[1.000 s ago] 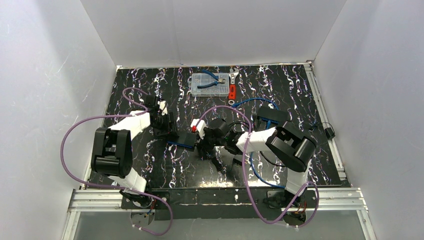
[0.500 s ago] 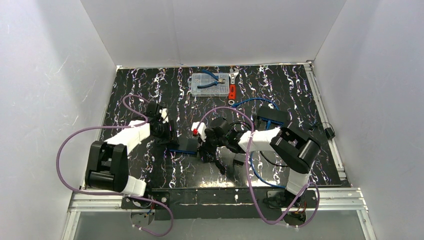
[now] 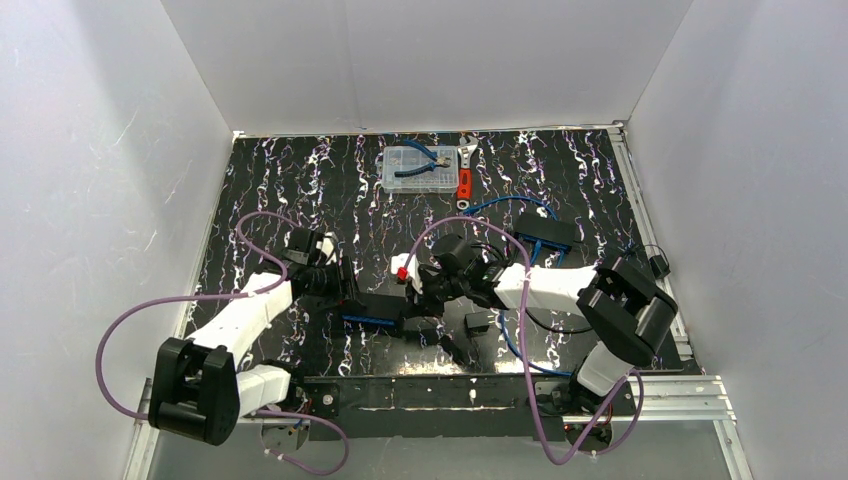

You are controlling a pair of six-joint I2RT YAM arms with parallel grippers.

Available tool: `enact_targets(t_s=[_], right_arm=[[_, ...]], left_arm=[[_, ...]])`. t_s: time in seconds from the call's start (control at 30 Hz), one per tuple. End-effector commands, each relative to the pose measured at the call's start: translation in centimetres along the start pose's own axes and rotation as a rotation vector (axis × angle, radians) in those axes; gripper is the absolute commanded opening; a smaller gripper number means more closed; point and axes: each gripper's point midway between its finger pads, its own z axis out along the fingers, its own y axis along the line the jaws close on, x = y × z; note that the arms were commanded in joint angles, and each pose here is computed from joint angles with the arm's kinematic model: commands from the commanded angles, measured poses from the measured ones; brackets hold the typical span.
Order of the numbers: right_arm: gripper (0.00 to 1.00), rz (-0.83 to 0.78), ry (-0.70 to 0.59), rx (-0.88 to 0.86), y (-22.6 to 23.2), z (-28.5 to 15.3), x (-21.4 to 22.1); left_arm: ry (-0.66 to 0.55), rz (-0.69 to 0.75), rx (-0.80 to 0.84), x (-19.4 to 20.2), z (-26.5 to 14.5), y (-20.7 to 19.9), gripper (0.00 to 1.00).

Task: Insert the plug into the switch port
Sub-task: Insert the power into the switch port.

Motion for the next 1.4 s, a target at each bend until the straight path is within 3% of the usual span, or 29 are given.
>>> enact_targets(t_s=[0.0,0.23,0.4,0.6,0.87,0.97,1.03,1.13,1.2,1.37], right_arm=[[0.01,-0.105,-0.091,-0.117,2.4,0.5,-2.8],[0.02,-0.013,0.02,-0.104,2.4,1.2,1.1],[0.08,0.009,0.085,-0.066,2.0,1.0,3.0],[0.27,-0.015,0.072,0.043,1.0,-0.8,1.9],[0.38,0.008,0.068,0.294,-0.8,-6.0,-0.5],[0.41,0.074,0.094,0.434,-1.7,-8.9,-0.3],[0.52,0.114,0.072,0.528,-2.1,-11.0,-0.5],[0.7,0.25,0.021,0.678,-2.9,-13.5,0.3],[0.76,0.35,0.033,0.749,-3.0,-14.7,1.3],[0.78,0.542,0.181,0.713,-0.4,-14.9,4.5]], left_arm=[[0.093,-0.059,0.231,2.6,-1.3,-4.7,0.59],[0.07,-0.107,0.203,3.5,-1.3,-4.2,0.63],[0.08,-0.142,0.187,4.2,-1.0,-3.7,0.62],[0.046,-0.142,0.16,3.8,-1.9,-3.5,0.71],[-0.089,-0.091,0.134,2.0,-4.9,-3.6,0.84],[-0.13,-0.061,0.153,1.4,-6.0,-4.2,0.89],[-0.16,-0.033,0.165,0.9,-6.6,-4.5,0.97],[-0.207,0.004,0.176,0.1,-7.5,-4.9,0.98],[-0.228,0.024,0.185,-0.3,-8.0,-5.2,0.98],[-0.248,0.063,0.192,-0.9,-8.7,-5.6,0.98]])
